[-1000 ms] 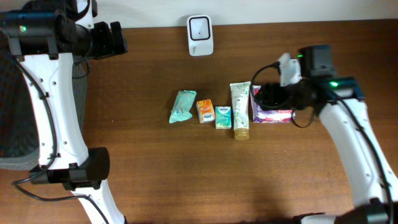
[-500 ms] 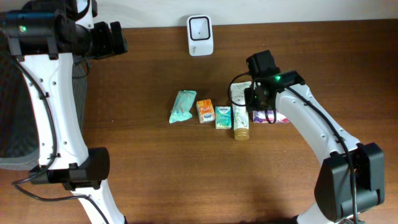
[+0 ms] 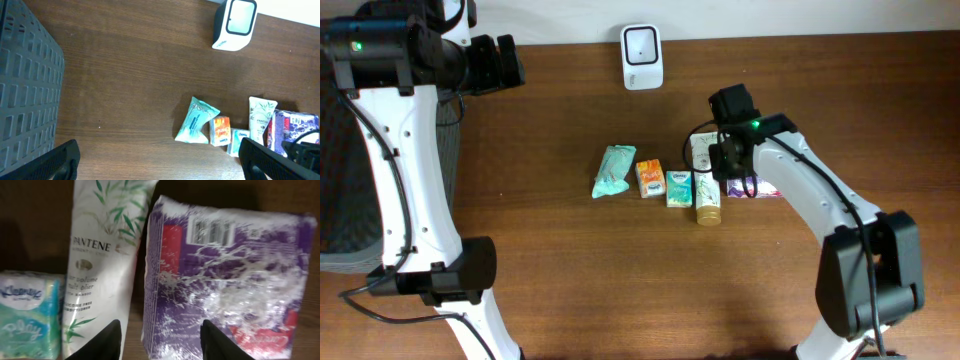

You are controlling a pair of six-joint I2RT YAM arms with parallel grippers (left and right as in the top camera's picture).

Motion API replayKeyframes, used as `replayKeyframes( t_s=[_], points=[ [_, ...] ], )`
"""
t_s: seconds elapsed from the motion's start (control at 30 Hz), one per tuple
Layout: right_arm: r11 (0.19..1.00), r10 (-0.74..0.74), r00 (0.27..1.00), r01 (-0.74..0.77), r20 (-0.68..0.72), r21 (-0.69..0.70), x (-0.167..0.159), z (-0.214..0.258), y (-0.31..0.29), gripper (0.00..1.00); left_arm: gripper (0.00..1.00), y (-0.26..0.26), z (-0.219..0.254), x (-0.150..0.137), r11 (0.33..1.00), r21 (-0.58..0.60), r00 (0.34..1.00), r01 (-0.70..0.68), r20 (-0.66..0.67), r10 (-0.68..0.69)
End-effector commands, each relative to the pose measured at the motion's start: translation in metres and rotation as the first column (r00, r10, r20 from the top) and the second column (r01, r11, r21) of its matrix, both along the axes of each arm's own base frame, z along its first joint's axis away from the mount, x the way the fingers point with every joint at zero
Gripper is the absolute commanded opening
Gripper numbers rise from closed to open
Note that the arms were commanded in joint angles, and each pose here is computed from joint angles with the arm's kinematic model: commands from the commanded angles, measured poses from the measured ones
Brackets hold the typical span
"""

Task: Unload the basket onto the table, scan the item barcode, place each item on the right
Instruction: 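Grasp the purple pack with the right gripper and lift it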

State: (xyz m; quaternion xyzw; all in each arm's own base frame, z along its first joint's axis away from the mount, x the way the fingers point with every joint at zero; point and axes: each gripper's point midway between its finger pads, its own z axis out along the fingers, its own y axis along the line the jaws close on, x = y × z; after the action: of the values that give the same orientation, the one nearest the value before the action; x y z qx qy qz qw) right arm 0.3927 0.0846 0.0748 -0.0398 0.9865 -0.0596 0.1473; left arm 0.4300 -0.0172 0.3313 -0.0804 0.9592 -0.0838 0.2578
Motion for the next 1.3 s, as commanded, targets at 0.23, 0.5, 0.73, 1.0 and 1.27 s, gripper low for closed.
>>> replayKeyframes(
  t_s=[0.23, 0.5, 0.73, 1.0, 1.27],
  points=[
    [0.99, 0.009, 0.999, -0.015, -0.037, -0.142, 0.003, -0.029, -0.004, 0.43, 0.99, -0.002, 0.014, -0.006, 1.0, -0.005, 0.999, 0.01, 0.039, -0.01],
    [0.954, -0.086, 0.996, 0.071, -0.039, -0.291, 0.005, -0.032, -0.054, 0.32, 0.99, -0.002, 0.014, -0.006, 1.0, -0.005, 0.999, 0.01, 0.039, -0.01],
    [0.951, -0.181, 0.982, 0.161, -0.054, -0.263, 0.005, -0.004, -0.077, 0.04, 0.99, -0.002, 0.014, -0.006, 1.0, -0.006, 0.999, 0.01, 0.039, -0.01],
    [0.969, -0.146, 0.987, 0.129, -0.069, -0.21, 0.012, 0.039, -0.068, 0.32, 0.99, -0.002, 0.014, -0.006, 1.0, -0.005, 0.999, 0.01, 0.039, -0.01],
    [0.993, -0.111, 0.988, 0.106, -0.103, -0.059, 0.014, 0.003, -0.041, 0.62, 0.99, -0.002, 0.014, -0.006, 1.0, -0.005, 0.999, 0.01, 0.039, -0.01]
  ],
)
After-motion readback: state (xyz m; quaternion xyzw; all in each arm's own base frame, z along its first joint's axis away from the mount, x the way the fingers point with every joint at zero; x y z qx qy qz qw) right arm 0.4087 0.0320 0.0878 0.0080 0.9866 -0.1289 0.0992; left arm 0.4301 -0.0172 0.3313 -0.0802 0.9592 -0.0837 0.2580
